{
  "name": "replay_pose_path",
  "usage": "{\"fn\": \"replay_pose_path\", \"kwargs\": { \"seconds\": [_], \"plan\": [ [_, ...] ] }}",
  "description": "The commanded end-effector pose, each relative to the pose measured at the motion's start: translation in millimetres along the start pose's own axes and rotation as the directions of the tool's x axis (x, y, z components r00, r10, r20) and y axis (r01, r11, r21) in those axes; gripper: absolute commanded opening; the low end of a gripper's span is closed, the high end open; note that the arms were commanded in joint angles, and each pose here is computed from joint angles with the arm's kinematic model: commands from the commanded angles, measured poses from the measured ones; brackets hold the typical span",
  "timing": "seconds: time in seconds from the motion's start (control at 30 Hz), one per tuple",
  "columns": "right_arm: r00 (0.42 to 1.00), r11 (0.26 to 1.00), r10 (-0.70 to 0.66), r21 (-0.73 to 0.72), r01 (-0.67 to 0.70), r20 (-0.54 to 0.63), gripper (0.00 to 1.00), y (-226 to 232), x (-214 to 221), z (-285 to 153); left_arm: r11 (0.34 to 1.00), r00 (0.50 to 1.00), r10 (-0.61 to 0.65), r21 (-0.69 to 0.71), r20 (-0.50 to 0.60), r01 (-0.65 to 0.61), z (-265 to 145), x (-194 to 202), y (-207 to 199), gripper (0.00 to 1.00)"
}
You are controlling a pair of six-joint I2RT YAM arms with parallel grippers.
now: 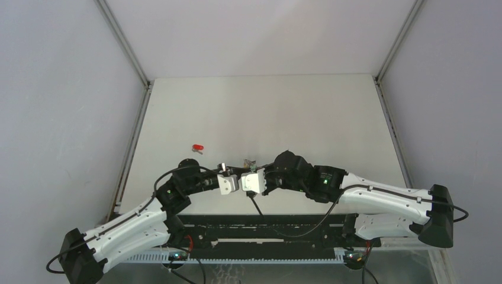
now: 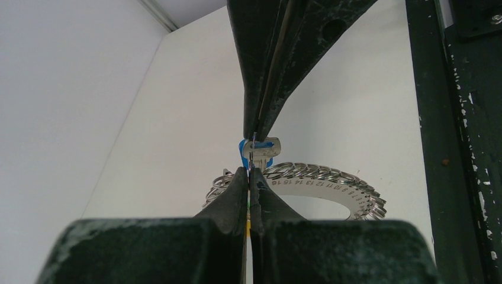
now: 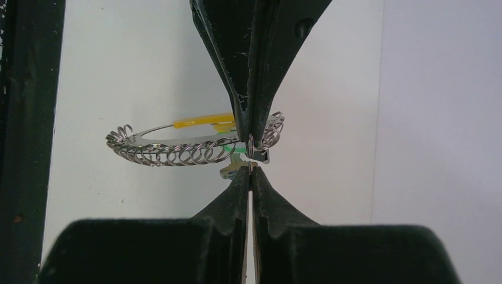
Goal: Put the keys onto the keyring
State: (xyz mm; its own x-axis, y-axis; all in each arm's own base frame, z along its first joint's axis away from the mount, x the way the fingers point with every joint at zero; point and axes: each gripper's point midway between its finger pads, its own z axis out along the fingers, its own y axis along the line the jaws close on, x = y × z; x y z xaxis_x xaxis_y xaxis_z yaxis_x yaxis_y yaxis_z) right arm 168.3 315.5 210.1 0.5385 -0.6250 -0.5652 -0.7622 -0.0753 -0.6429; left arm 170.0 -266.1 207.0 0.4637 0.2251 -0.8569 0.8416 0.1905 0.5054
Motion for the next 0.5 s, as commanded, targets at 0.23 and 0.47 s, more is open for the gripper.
{"fn": "replay_pose_path", "kwargs": {
  "seconds": [0.23, 0.47],
  "plan": [
    [0.998, 1.000, -0.005, 0.025, 0.004, 0.058, 0.00, -5.9, -14.1, -4.1, 0.998, 0.993, 0.048, -0.031, 0.111, -0.045, 1.4, -41.0, 17.4, 0.00],
    [0.998, 1.000, -0.007, 0.024, 0.005, 0.057, 0.00, -5.6, -14.2, -2.7, 0.999, 0.992, 0.049, -0.027, 0.116, -0.046, 1.3, -42.2, 16.9, 0.00]
  ]
}}
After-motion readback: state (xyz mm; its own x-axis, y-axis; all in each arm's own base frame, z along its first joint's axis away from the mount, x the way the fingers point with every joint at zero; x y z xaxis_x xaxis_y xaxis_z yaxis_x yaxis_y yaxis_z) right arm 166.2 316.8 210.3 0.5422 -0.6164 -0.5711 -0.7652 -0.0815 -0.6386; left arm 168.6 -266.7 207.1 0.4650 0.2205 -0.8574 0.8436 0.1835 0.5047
